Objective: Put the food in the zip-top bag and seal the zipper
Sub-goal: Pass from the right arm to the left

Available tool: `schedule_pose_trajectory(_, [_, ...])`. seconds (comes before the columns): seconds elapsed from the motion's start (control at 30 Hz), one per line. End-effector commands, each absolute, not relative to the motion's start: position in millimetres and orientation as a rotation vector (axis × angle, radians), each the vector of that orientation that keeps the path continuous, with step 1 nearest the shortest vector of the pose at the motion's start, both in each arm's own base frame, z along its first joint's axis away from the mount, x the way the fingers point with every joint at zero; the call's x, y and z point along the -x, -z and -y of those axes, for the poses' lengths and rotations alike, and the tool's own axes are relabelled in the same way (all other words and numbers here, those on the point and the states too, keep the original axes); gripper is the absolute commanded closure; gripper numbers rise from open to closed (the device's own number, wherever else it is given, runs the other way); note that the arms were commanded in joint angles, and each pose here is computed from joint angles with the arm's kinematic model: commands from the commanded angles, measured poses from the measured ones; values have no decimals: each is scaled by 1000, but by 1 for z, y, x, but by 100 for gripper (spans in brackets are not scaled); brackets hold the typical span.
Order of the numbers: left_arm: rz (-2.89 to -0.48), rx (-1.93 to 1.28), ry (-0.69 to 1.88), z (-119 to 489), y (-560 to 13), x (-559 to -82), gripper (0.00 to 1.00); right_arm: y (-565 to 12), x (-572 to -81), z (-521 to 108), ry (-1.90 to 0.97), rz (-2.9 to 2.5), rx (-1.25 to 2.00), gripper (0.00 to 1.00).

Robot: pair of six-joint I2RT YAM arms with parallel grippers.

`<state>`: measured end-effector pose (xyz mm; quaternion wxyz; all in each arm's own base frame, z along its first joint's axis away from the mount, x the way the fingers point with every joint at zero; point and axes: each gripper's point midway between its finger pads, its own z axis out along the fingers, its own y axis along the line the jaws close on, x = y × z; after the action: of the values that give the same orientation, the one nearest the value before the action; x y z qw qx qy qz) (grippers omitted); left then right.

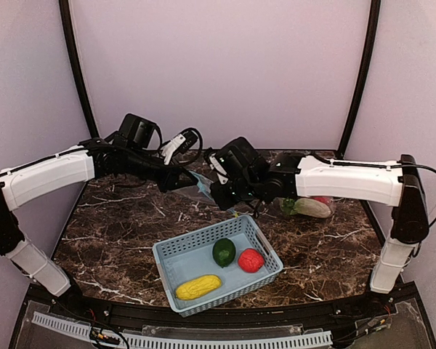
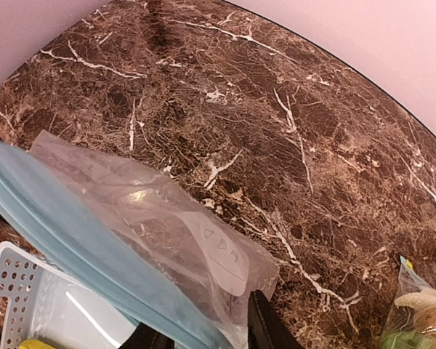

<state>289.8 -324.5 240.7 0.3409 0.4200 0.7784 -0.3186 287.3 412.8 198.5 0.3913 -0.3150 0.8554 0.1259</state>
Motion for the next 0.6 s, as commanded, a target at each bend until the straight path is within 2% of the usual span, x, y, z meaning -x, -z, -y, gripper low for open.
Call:
schedule_pose_trajectory(0.0, [-1978,-1083,991,330,-253,-281,99,-180,-295,-415,-277,-2174,793,63])
schedule_pose_trajectory(0.07, [-1968,-1099,1021,331,-254,-278,99,-177,-300,-413,-264,-2174,783,61])
schedule_pose_trajectory(0.2, [-1975,-1130,1030,327,-249,-274,99,-173,-308,-406,-265,-2182,767,67])
schedule_pose_trajectory(0.27, [-1986,-1136,1020,324,-246,-274,99,-169,-311,-402,-268,-2191,760,73])
schedule_pose_trajectory(0.37, [-2009,-1141,964,320,-239,-278,99,-166,-311,-397,-286,-2200,766,90])
schedule_pose_trajectory(0.43, [-2043,-1110,871,313,-232,-288,99,-172,-308,-396,-310,-2188,772,96])
schedule_pose_trajectory(0.57, [-2096,-1070,767,307,-220,-302,99,-182,-299,-402,-375,-2165,813,100])
